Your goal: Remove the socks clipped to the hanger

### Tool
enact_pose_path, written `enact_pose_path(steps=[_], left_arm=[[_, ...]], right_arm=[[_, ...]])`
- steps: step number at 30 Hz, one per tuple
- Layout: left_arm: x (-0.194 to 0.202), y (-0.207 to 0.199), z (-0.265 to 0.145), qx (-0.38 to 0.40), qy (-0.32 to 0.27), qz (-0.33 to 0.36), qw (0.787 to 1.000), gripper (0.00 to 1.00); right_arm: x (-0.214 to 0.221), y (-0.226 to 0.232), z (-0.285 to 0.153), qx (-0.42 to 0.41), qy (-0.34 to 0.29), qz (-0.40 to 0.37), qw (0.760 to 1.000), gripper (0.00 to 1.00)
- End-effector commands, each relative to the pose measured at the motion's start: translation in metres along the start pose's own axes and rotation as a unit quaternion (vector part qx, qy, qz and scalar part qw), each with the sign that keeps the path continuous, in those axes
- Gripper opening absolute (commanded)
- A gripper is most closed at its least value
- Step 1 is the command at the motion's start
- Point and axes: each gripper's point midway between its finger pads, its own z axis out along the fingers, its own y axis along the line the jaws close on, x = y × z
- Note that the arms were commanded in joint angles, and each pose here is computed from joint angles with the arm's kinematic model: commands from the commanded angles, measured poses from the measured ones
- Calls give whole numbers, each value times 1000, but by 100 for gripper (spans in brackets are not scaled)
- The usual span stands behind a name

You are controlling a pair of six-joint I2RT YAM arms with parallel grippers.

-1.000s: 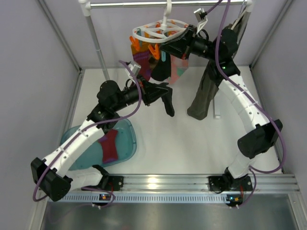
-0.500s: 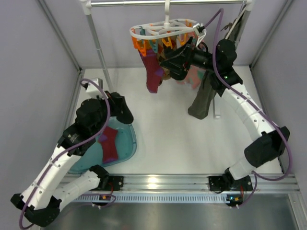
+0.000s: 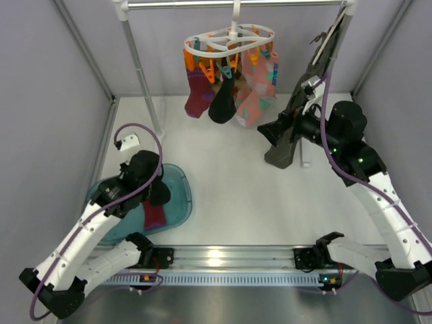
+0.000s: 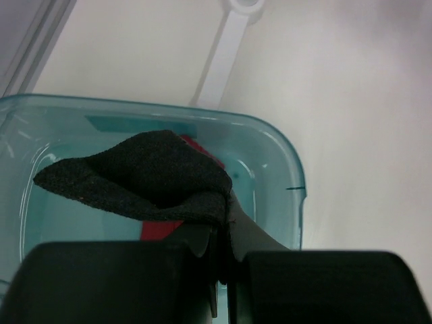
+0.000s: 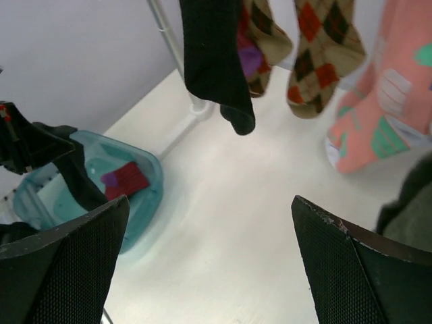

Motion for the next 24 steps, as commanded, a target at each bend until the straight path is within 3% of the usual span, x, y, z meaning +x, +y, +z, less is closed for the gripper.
enact_pose_path(steps=[1,5,8,9,11,17,19,20,21,23,24], left_arm=[[24,20,13,-60,23,-9,998,0],[42,15,20,-58,58,-16,997,0],[44,10,17,-41,68,-20,997,51],[43,9,14,-34,68,-23,997,85],[38,3,5,-6,68,-34,997,98],[-5,-42,-21,129,31,-49,990,98],[-4,-84,-28,234,45,-37,971,98],[-28,-115,-35,307,-6,-30,951,98],[-22,-142,-42,375,6,-10,927,98],[-26,-170,-43,438,-29,30,898,98],[-45,-188,-50,477,-76,35,875,98]], right_arm=[[11,-21,-11,62,13,-14,998,99],[17,-25,-12,71,18,-11,997,99],[19,-35,-10,94,23,-8,995,99],[19,-37,-9,98,22,-7,995,99],[18,-42,-8,108,21,-5,994,99],[11,-41,-7,91,-10,-6,996,99],[5,-36,-5,76,-39,-5,996,99],[3,-31,-4,58,-49,-6,997,99],[-4,-25,-5,46,-68,-5,997,99],[-1,-16,-4,18,-69,-2,997,100],[-2,-11,-4,6,-71,0,997,99]])
